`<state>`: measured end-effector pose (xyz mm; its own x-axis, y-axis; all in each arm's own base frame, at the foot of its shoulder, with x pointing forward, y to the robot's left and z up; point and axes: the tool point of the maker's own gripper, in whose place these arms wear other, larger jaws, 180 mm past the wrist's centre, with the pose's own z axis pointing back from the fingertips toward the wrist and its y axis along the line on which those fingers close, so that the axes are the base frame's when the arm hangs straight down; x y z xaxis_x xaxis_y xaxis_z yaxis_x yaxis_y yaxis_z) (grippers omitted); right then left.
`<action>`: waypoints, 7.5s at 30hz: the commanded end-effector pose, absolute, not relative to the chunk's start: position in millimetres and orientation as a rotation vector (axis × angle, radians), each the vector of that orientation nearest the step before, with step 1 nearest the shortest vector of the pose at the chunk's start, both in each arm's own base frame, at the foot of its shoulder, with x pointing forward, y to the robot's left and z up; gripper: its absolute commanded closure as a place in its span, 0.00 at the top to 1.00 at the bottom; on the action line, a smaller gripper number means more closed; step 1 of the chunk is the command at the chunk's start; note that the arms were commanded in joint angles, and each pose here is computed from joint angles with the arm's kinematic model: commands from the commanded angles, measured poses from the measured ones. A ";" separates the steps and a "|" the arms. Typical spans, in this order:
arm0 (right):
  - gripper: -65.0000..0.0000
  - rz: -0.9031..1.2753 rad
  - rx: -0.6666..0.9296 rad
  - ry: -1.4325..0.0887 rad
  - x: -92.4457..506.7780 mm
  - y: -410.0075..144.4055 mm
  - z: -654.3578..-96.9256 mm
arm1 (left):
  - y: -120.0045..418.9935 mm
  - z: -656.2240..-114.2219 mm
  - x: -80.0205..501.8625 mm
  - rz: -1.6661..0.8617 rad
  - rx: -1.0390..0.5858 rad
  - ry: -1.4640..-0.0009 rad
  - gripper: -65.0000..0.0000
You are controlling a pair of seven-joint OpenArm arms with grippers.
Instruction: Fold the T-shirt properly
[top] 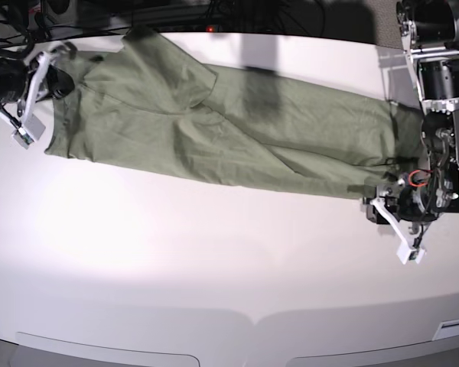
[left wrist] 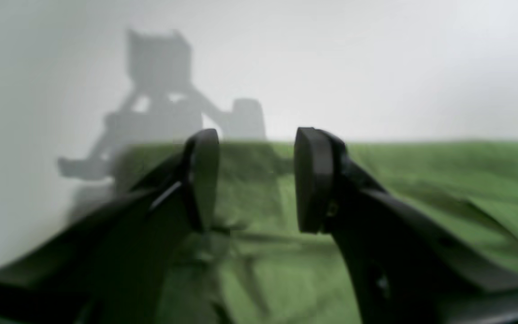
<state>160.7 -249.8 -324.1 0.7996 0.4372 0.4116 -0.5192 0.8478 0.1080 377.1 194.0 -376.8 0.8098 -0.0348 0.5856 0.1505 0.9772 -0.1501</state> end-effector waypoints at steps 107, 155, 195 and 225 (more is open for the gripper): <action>0.21 0.046 0.091 -0.328 281.7 -312.1 -451.5 | 228.8 -397.1 388.1 -0.127 -0.214 -0.702 0.00; 0.21 0.047 0.088 -0.326 281.2 -312.5 -451.8 | 252.2 -401.8 280.8 -0.314 -0.077 -0.558 0.30; 0.21 0.047 0.093 -0.324 280.9 -310.9 -452.3 | 236.6 -394.3 309.2 -0.152 0.091 -0.711 0.47; 0.21 0.047 0.093 -0.305 277.5 -311.0 -453.5 | 221.6 -411.8 325.5 -0.224 0.130 -0.691 0.27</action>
<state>295.1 -297.2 -446.9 0.9207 0.0178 0.3900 -0.0761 0.9880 0.1345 313.4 214.9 -425.2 0.7740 -0.2453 0.5838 0.1788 0.9691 0.1702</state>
